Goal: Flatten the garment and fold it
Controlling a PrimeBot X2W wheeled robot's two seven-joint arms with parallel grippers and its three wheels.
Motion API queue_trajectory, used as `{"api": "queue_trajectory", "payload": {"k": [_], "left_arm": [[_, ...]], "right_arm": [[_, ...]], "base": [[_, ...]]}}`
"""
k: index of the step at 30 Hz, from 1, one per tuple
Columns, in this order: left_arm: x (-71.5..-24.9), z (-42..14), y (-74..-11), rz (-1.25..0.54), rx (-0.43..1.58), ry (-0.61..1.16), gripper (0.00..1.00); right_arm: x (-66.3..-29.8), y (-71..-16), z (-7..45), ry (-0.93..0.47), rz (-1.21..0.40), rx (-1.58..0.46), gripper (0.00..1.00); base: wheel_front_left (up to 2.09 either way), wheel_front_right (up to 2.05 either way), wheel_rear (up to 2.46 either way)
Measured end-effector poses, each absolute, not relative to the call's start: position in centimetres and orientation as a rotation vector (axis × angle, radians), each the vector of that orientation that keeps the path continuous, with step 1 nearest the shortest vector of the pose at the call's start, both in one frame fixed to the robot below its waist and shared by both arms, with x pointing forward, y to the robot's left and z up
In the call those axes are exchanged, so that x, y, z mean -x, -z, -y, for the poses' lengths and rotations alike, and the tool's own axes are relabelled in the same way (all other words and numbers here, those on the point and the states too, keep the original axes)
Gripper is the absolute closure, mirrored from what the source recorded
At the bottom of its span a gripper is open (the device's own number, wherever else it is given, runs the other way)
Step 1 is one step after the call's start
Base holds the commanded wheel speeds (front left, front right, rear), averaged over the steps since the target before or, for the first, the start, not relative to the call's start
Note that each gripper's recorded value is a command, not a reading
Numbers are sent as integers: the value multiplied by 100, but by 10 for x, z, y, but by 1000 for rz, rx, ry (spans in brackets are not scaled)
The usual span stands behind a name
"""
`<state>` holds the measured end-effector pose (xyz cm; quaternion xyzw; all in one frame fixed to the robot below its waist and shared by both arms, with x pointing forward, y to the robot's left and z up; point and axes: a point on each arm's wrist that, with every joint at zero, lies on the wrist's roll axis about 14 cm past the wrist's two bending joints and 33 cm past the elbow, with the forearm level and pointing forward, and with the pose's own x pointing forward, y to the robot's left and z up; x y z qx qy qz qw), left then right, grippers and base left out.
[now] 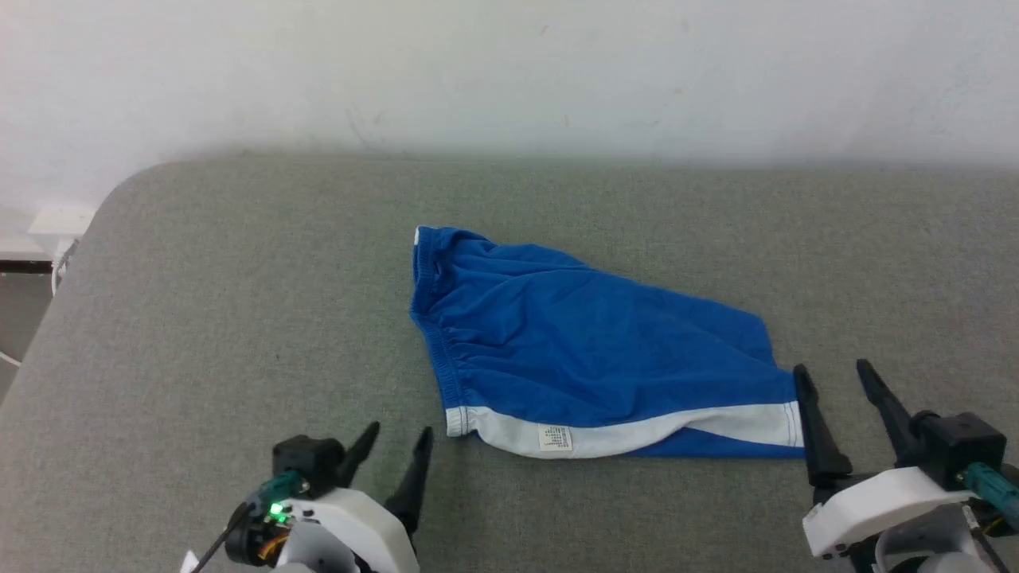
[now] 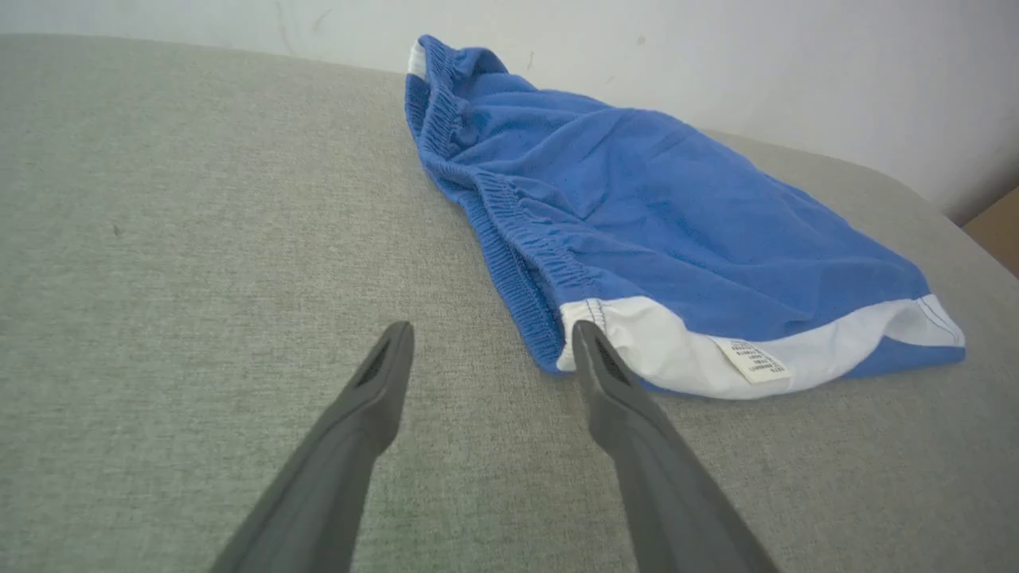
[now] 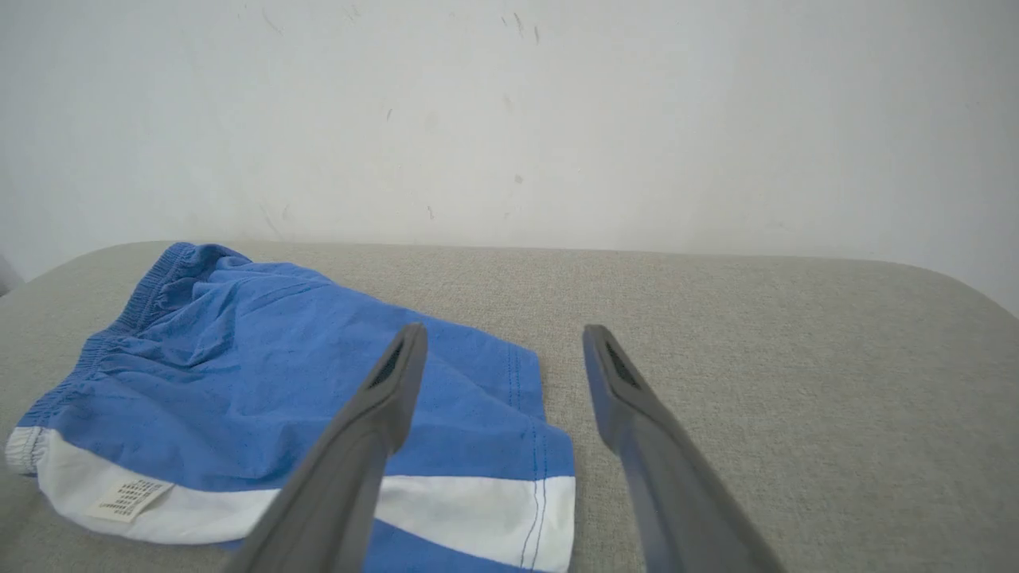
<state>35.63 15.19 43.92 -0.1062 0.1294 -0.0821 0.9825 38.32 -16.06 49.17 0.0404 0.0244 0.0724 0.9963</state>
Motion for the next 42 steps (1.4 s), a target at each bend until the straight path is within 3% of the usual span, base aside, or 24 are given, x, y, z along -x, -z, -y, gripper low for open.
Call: {"api": "queue_trajectory", "payload": {"k": [18, 19, 20, 21, 30, 42], "left_arm": [[-373, -112, -412, -393, 224, 291, 0], [-374, -111, -411, -398, 223, 293, 7], [-375, -111, -410, -404, 222, 296, 84], [-375, -109, -408, -413, 222, 305, 100], [-373, -111, -414, -391, 230, 308, 100], [-365, -123, -443, -286, 222, 284, 100]], "right_arm": [[-386, -455, 165, -125, -162, -81, 0], [-386, -453, 166, -121, -166, -81, 0], [-387, -452, 167, -118, -170, -81, 0], [-387, -450, 168, -114, -174, -80, 0], [-385, -439, 172, -106, -227, -70, 0], [-377, -403, 174, -122, -510, -71, 0]], "base": [[0, 0, 0], [0, 0, 0], [0, 0, 0], [0, 0, 0], [0, 0, 0], [0, 0, 0]]}}
